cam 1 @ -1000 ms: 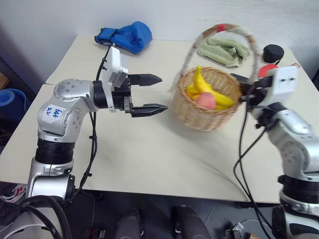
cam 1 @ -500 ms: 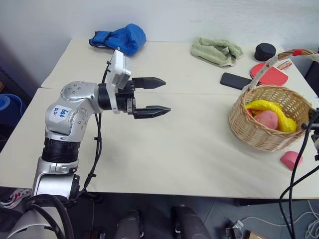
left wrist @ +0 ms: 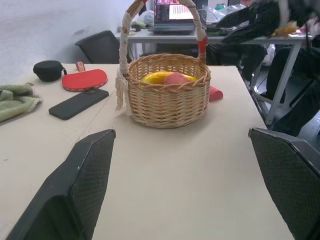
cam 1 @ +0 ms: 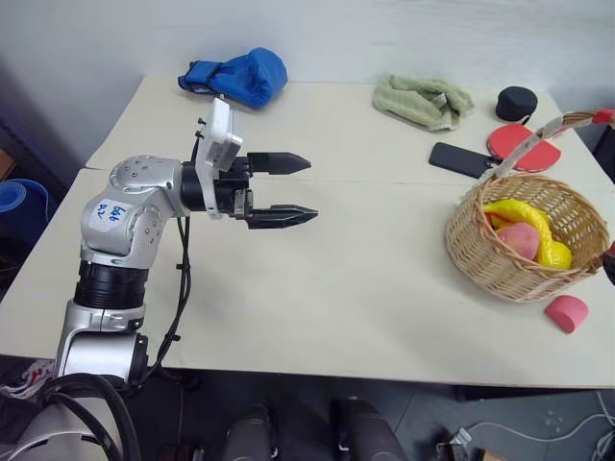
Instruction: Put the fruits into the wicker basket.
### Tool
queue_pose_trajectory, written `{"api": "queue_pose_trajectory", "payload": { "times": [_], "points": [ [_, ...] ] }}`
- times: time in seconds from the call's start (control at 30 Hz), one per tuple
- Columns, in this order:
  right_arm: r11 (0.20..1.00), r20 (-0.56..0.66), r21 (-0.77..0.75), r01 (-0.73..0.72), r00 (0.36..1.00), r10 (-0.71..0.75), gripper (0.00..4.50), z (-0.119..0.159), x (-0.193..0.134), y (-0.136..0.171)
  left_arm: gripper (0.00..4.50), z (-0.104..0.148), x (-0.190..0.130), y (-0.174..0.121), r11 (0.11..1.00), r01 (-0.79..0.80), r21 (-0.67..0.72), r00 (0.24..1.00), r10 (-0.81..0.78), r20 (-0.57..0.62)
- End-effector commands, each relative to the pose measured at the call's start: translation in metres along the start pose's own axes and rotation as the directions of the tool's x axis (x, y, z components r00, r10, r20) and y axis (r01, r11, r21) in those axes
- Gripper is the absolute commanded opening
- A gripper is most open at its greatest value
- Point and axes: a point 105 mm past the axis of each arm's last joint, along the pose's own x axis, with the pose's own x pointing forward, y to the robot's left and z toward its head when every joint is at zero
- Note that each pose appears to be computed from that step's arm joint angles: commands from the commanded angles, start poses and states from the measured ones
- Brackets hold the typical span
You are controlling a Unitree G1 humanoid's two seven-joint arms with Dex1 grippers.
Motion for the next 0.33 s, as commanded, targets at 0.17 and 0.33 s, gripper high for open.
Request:
{"api": "queue_pose_trajectory", "payload": {
  "times": [0.17,0.33],
  "points": [
    [0.996,-0.042,0.057,-0.061,0.997,0.064,4.46,0.029,-0.088,-0.043,4.50,0.005,-0.033,-0.005,1.000,0.025,-0.019,1.000,-0.025,-0.018],
    [0.994,-0.055,0.079,-0.077,0.995,0.081,4.46,0.017,-0.090,-0.048,4.50,0.004,-0.036,-0.003,1.000,0.006,-0.013,1.000,-0.006,-0.024]
  ]
}}
